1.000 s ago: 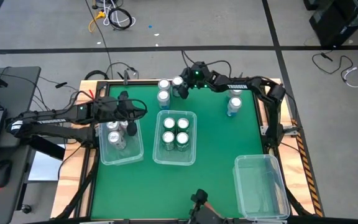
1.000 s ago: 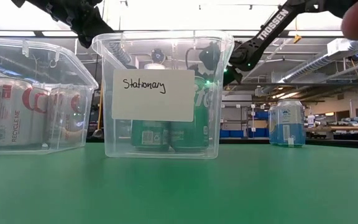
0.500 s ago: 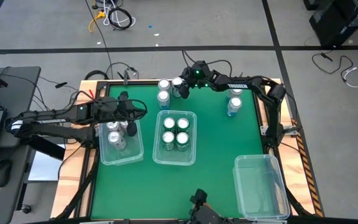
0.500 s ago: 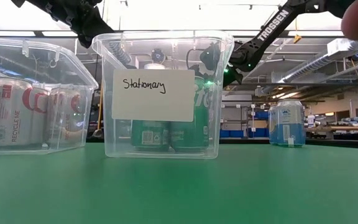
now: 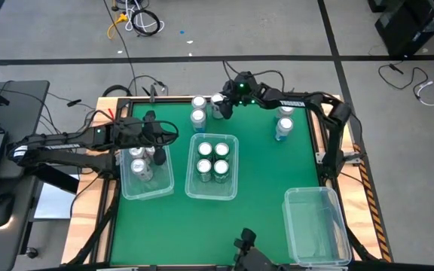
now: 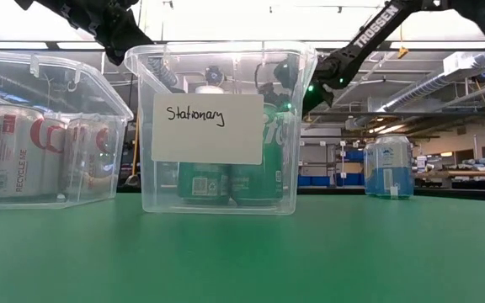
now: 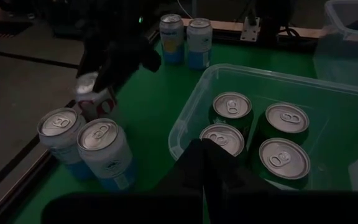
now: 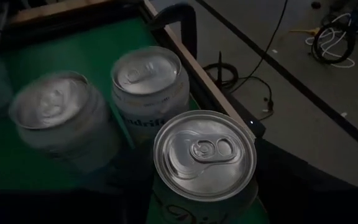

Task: Sort soda cans
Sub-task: Put the silver soda can into the bottom left bin

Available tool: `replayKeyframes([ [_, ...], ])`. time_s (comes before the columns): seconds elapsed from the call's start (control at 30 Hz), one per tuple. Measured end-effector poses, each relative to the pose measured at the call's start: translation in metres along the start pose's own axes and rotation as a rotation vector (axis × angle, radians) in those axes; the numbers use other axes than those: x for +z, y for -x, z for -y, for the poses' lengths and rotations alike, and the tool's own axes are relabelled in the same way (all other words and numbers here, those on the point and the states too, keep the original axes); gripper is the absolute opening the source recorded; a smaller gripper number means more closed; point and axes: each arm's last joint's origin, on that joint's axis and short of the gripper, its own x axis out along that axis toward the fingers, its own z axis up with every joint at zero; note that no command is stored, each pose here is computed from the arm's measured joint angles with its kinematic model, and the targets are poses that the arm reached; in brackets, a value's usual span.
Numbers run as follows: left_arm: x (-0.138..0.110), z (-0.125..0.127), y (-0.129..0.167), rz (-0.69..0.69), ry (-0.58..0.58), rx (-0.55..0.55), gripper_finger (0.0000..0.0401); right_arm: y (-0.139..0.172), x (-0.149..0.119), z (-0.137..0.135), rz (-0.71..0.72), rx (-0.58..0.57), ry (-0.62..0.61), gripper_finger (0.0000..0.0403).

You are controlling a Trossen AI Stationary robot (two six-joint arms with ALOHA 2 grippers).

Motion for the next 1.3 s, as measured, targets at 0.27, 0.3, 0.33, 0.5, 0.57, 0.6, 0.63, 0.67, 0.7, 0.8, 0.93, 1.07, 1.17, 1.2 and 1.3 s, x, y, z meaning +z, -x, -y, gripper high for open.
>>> replayKeyframes([
  [0.27, 0.0, 0.0, 0.0, 0.001, 0.0, 0.0, 0.0001, 0.028, 0.018, -0.015, -0.017, 0.02, 0.028, 0.023],
  [0.3, 0.0, 0.0, 0.001, 0.004, 0.0, 0.0, 0.0001, 0.033, 0.021, -0.019, -0.013, 0.025, 0.038, 0.023],
  [0.33, 0.001, 0.0, 0.002, 0.01, -0.001, 0.002, 0.0001, 0.038, 0.025, -0.023, -0.002, 0.027, 0.048, 0.023],
  [0.5, 0.014, -0.004, 0.021, 0.098, 0.015, 0.024, 0.0001, 0.071, 0.05, -0.049, 0.085, 0.041, 0.11, 0.0229],
  [0.57, 0.022, -0.007, 0.031, 0.141, 0.026, 0.047, 0.0001, 0.084, 0.059, -0.062, 0.121, 0.06, 0.13, 0.0229],
  [0.6, 0.025, -0.008, 0.036, 0.152, 0.029, 0.061, 0.0001, 0.091, 0.063, -0.069, 0.142, 0.075, 0.137, 0.0229],
  [0.63, 0.028, -0.009, 0.041, 0.158, 0.032, 0.08, 0.0001, 0.098, 0.068, -0.078, 0.17, 0.095, 0.142, 0.0229],
  [0.67, 0.03, -0.01, 0.045, 0.163, 0.037, 0.096, 0.0001, 0.104, 0.072, -0.086, 0.198, 0.116, 0.143, 0.0229],
  [0.7, 0.032, -0.011, 0.048, 0.168, 0.042, 0.11, 0.0001, 0.109, 0.075, -0.095, 0.222, 0.14, 0.154, 0.0229],
  [0.8, 0.036, -0.013, 0.055, 0.161, 0.047, 0.145, 0.0001, 0.117, 0.079, -0.125, 0.275, 0.215, 0.187, 0.0229],
  [0.93, 0.04, -0.015, 0.059, 0.158, 0.053, 0.183, 0.0001, 0.122, 0.086, -0.165, 0.328, 0.322, 0.202, 0.0228],
  [1.07, 0.043, -0.017, 0.062, 0.167, 0.059, 0.231, 0.0001, 0.122, 0.102, -0.202, 0.38, 0.401, 0.206, 0.0228],
  [1.17, 0.047, -0.018, 0.066, 0.183, 0.065, 0.273, 0.0001, 0.111, 0.109, -0.226, 0.38, 0.443, 0.219, 0.0228],
  [1.2, 0.049, -0.019, 0.069, 0.195, 0.07, 0.288, 0.0001, 0.107, 0.111, -0.233, 0.378, 0.454, 0.222, 0.0228],
  [1.3, 0.058, -0.022, 0.079, 0.241, 0.086, 0.328, 0.0, 0.093, 0.119, -0.251, 0.363, 0.477, 0.232, 0.0228],
])
